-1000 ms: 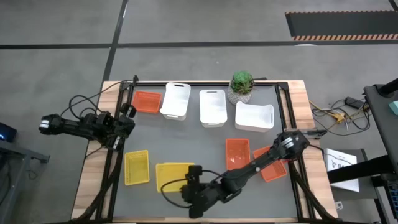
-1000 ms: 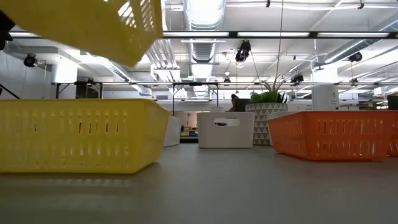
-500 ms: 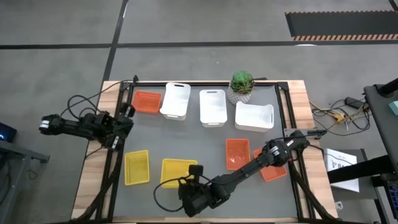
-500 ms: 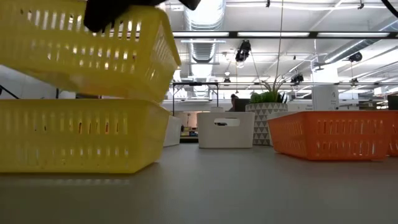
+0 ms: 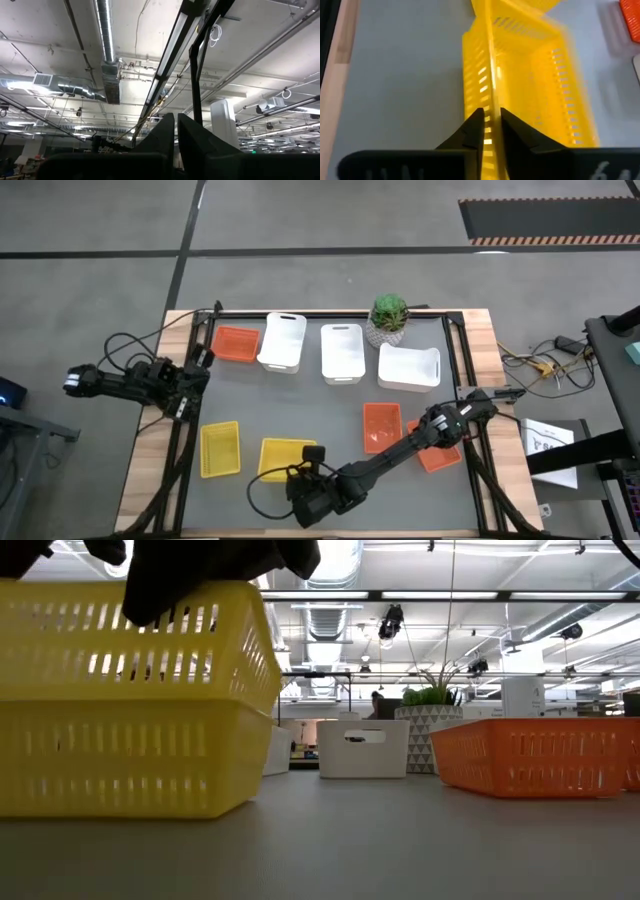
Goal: Stack baskets by color
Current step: Stack the top yellow bin on the bottom right yellow bin
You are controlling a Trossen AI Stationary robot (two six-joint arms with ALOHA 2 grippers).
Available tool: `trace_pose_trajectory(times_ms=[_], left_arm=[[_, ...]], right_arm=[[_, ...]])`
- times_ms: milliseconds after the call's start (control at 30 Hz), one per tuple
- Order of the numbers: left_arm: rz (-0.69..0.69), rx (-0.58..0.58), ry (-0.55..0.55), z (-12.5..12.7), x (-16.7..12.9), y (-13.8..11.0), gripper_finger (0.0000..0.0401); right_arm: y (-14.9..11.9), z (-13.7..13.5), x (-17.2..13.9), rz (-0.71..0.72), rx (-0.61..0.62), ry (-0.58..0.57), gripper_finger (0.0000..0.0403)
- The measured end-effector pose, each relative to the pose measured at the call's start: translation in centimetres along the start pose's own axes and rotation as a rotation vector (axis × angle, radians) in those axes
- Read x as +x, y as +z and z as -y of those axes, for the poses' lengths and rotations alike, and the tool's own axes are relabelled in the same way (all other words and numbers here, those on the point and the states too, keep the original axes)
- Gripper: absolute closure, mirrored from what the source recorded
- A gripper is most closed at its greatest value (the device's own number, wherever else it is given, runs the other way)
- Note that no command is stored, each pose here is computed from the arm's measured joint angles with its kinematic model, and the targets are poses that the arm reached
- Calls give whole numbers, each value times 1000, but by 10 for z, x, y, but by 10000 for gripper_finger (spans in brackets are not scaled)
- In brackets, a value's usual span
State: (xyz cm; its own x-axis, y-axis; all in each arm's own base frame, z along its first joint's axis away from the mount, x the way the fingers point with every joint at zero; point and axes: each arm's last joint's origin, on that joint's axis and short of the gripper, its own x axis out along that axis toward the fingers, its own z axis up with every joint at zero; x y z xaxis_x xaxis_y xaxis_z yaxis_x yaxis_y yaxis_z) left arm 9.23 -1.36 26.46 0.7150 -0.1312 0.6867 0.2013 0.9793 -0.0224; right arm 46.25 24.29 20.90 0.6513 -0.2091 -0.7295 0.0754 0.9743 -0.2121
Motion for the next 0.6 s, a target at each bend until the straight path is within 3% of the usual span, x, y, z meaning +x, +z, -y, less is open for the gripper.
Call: trace_pose_trajectory(times_ms=[233, 367, 500, 600], left_arm=[[1, 0, -1, 0, 0, 0, 395], [1, 0, -1, 0, 0, 0, 395], [0, 16, -1, 0, 0, 0, 395], [-3, 24, -1, 0, 0, -1, 395]], right_arm=[[2, 7, 5, -5, 19, -7, 284], [11, 6, -3, 15, 39, 55, 256], [22, 7, -13, 46, 31, 100, 244], [27, 8, -20, 69, 2, 103, 257]])
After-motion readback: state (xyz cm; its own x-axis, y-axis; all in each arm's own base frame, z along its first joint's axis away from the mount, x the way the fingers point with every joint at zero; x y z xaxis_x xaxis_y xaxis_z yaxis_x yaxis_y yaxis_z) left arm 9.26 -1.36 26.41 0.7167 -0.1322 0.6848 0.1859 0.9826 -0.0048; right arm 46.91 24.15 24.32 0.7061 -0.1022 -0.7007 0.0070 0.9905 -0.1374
